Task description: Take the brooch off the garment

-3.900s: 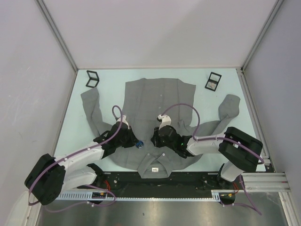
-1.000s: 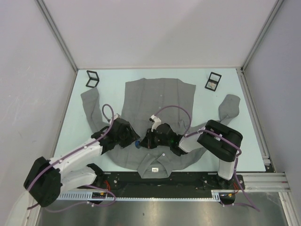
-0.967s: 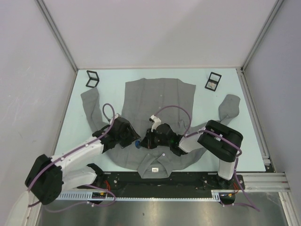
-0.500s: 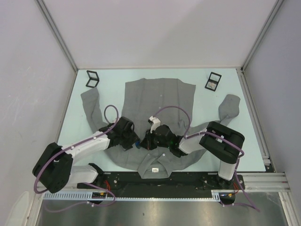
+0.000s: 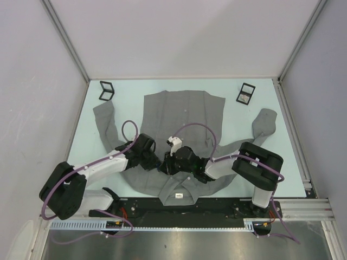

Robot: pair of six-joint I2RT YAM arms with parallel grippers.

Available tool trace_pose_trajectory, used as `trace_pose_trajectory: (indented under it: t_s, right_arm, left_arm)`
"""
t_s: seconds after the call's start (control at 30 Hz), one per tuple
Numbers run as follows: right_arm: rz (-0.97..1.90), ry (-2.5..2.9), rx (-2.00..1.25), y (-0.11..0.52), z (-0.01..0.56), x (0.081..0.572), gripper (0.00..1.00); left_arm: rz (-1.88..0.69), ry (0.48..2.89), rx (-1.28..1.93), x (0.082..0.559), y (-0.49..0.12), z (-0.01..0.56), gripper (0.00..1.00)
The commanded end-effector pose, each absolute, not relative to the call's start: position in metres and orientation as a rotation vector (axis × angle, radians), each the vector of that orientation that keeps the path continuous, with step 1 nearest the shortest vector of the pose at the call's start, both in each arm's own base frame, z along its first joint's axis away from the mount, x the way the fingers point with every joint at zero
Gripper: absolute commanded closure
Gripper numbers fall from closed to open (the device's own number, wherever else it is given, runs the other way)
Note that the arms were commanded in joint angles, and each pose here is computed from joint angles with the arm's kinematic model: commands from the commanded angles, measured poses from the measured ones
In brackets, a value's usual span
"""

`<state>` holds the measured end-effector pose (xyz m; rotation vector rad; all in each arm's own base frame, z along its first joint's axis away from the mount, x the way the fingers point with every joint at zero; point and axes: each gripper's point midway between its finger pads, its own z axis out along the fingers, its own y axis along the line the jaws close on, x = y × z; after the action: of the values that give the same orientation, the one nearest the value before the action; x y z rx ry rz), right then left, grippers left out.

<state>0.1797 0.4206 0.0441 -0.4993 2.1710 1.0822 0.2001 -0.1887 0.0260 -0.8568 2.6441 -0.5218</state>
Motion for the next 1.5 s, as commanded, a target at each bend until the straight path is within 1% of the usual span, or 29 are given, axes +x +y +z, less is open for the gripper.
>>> trace_pose_trajectory:
  t_s: [0.0,0.03,0.07,0.23,0.37,0.43,0.53,0.63,0.77,0.83,0.87,0.93,0.97,1.03,1.07,1.13,1.17,1.23,1.33,1.47]
  right_arm:
    - [1.071,2.126,-0.516,0.424,0.064,0.182,0.73]
    - [1.072,2.124,-0.517,0.424,0.066,0.182,0.71]
    - [1.075,2.117,-0.518,0.424,0.070,0.183,0.69]
    - [1.110,2.108,-0.532,0.424,0.076,0.179,0.63]
    - [1.133,2.093,-0.515,0.419,0.082,0.179,0.58]
    - [1.137,2.097,-0.503,0.415,0.080,0.182,0.56]
    - [1.142,2.113,-0.488,0.413,0.076,0.183,0.56]
    - [1.145,2.122,-0.471,0.413,0.074,0.185,0.59]
    - [1.145,2.132,-0.461,0.412,0.070,0.187,0.69]
    - [1.163,2.134,-0.465,0.414,0.070,0.185,0.72]
    - [1.170,2.133,-0.465,0.415,0.068,0.185,0.76]
    - [1.188,2.134,-0.472,0.417,0.068,0.182,0.80]
    - [1.188,2.134,-0.472,0.418,0.067,0.182,0.83]
    - [1.197,2.138,-0.474,0.419,0.066,0.181,0.88]
    - [1.203,2.137,-0.473,0.419,0.066,0.181,0.91]
    - [1.209,2.140,-0.475,0.420,0.064,0.179,0.93]
    - [1.214,2.139,-0.472,0.420,0.065,0.180,0.94]
    - [1.222,2.138,-0.475,0.421,0.065,0.179,0.96]
    - [1.243,2.135,-0.475,0.424,0.066,0.177,0.98]
    - [1.303,2.135,-0.464,0.428,0.065,0.175,0.98]
  left_arm:
    - [-0.567,2.633,-0.800,0.207,-0.195,0.034,0.71]
    - [-0.564,2.635,-0.792,0.207,-0.195,0.033,0.72]
    - [-0.558,2.639,-0.767,0.207,-0.194,0.032,0.76]
    - [-0.539,2.652,-0.704,0.206,-0.192,0.028,0.80]
    - [-0.518,2.665,-0.651,0.204,-0.189,0.025,0.86]
    - [-0.507,2.664,-0.638,0.203,-0.187,0.025,0.86]
    - [-0.489,2.659,-0.608,0.201,-0.183,0.024,0.85]
    - [-0.486,2.649,-0.580,0.201,-0.180,0.025,0.79]
    - [-0.507,2.616,-0.559,0.202,-0.178,0.030,0.73]
    - [-0.514,2.606,-0.556,0.202,-0.178,0.031,0.72]
    - [-0.517,2.602,-0.550,0.203,-0.179,0.032,0.70]
    - [-0.521,2.592,-0.543,0.205,-0.179,0.035,0.66]
    - [-0.529,2.589,-0.540,0.205,-0.180,0.036,0.62]
    - [-0.539,2.580,-0.530,0.206,-0.181,0.038,0.59]
    - [-0.541,2.580,-0.525,0.206,-0.181,0.038,0.55]
    - [-0.554,2.563,-0.514,0.207,-0.181,0.043,0.51]
    - [-0.556,2.559,-0.505,0.206,-0.181,0.043,0.45]
    - [-0.563,2.540,-0.499,0.206,-0.178,0.046,0.41]
    - [-0.569,2.516,-0.486,0.204,-0.174,0.050,0.40]
    - [-0.617,2.482,-0.475,0.196,-0.171,0.052,0.44]
